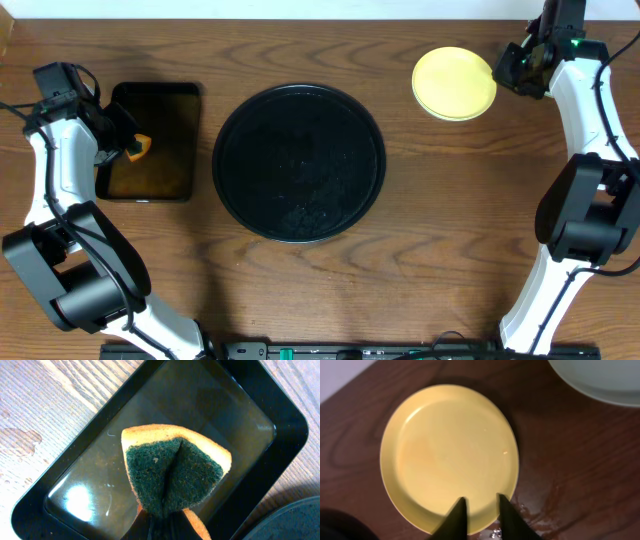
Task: Clean dirty plates on tray and stack at the side
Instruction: 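Carry the light-blue plate to the upper right and lower it by the yellow plate, then push the light-blue plate onto the yellow plate stack with right gripper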
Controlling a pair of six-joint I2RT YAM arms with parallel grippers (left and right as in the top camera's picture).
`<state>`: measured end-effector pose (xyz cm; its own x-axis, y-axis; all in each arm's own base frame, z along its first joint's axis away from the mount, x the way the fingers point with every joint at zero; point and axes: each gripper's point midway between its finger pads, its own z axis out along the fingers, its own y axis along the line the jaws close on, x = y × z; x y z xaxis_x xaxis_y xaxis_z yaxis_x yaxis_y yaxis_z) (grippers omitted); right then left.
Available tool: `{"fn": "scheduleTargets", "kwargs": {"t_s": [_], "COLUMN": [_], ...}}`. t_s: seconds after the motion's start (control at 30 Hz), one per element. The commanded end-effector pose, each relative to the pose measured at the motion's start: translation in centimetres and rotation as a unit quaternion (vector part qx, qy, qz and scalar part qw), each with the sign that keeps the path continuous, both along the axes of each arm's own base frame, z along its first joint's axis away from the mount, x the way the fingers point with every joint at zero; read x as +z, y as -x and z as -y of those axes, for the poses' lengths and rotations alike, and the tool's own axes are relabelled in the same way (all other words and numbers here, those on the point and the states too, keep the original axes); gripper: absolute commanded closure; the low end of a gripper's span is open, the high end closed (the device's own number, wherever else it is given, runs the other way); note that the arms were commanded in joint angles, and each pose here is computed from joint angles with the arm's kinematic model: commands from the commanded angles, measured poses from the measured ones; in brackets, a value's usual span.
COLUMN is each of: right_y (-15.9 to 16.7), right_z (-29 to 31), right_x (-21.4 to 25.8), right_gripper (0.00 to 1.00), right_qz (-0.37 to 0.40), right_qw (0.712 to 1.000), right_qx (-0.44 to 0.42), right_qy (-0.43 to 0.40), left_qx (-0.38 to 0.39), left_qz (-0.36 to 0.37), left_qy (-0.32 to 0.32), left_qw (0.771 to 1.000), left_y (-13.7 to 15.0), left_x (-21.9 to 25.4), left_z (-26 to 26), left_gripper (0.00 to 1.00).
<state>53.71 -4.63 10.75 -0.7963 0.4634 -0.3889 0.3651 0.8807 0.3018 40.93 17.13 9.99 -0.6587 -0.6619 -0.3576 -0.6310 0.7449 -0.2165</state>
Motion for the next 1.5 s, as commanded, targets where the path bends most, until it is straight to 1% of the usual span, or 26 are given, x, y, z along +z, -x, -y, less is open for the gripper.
{"fn": "scheduleTargets", "kwargs": {"t_s": [0.0, 0.1, 0.2, 0.23, 0.3, 0.33, 0.43, 0.5, 0.6, 0.87, 0.97, 1.13, 1.17, 1.23, 1.3, 1.33, 1.47], "right_y": [0.6, 1.6, 2.5, 2.4, 1.4, 0.5, -0.9, -1.7, -2.8, -4.9, -5.7, -6.7, -6.9, -6.9, -6.6, -5.9, -4.0], "right_z": [0.5, 1.6, 3.5, 4.2, 6.1, 7.3, 9.3, 10.0, 10.0, 10.8, 11.0, 10.8, 10.4, 9.5, 8.6, 7.7, 6.8], "right_x": [1.9, 2.7, 3.8, 4.0, 4.7, 5.1, 5.8, 5.6, 3.0, -7.3, -9.2, -10.2, -10.3, -10.5, -10.8, -11.2, -12.3], "right_gripper": [0.7, 0.59, 0.52, 0.51, 0.52, 0.51, 0.49, 0.48, 0.47, 0.47, 0.47, 0.46, 0.47, 0.57, 0.66, 0.72, 0.84], "right_qz": [0.004, -0.017, -0.041, -0.041, -0.019, -0.001, 0.019, 0.025, 0.018, -0.017, -0.01, 0.008, 0.012, 0.018, 0.015, 0.002, -0.04], "right_qw": [1.0, 1.0, 0.998, 0.998, 0.996, 0.992, 0.98, 0.973, 0.972, 0.975, 0.975, 0.975, 0.977, 0.981, 0.984, 0.986, 0.986], "right_qx": [-0.004, 0.012, 0.012, 0.009, 0.007, 0.007, 0.008, 0.019, 0.034, 0.036, 0.034, 0.043, 0.05, 0.064, 0.077, 0.089, 0.102], "right_qy": [0.003, 0.018, 0.046, 0.056, 0.09, 0.123, 0.197, 0.227, 0.231, 0.218, 0.22, 0.217, 0.208, 0.183, 0.16, 0.14, 0.124], "left_qx": [-0.004, -0.004, -0.004, -0.004, -0.004, -0.004, -0.004, -0.004, -0.004, -0.004, -0.004, -0.004, -0.004, -0.004, -0.004, -0.004, -0.004], "left_qz": [-0.006, -0.006, -0.005, -0.005, -0.005, -0.006, -0.007, -0.007, -0.007, -0.008, -0.008, -0.008, -0.008, -0.008, -0.008, -0.007, -0.006], "left_qy": [0.004, 0.004, 0.003, 0.003, 0.003, 0.003, 0.004, 0.004, 0.004, 0.005, 0.005, 0.005, 0.004, 0.004, 0.004, 0.004, 0.004], "left_qw": [1.0, 1.0, 1.0, 1.0, 1.0, 1.0, 1.0, 1.0, 1.0, 1.0, 1.0, 1.0, 1.0, 1.0, 1.0, 1.0, 1.0], "left_y": [0.1, 0.1, 0.0, 0.0, 0.0, 0.1, 0.1, 0.2, 0.2, 0.2, 0.2, 0.2, 0.2, 0.2, 0.2, 0.2, 0.2], "left_x": [-0.6, -0.6, -0.6, -0.6, -0.6, -0.6, -0.7, -0.7, -0.9, -0.9, -0.9, -0.9, -0.9, -0.9, -0.9, -0.9, -0.9], "left_z": [0.1, 0.1, 0.1, 0.1, 0.1, 0.1, 0.1, 0.1, 0.1, 0.1, 0.1, 0.1, 0.1, 0.1, 0.1, 0.1, 0.1], "left_gripper": [0.93, 0.93, 0.92, 0.92, 0.93, 0.92, 0.93, 0.92, 0.93, 0.92, 0.92, 0.93, 0.93, 0.92, 0.93, 0.93, 0.93]}}
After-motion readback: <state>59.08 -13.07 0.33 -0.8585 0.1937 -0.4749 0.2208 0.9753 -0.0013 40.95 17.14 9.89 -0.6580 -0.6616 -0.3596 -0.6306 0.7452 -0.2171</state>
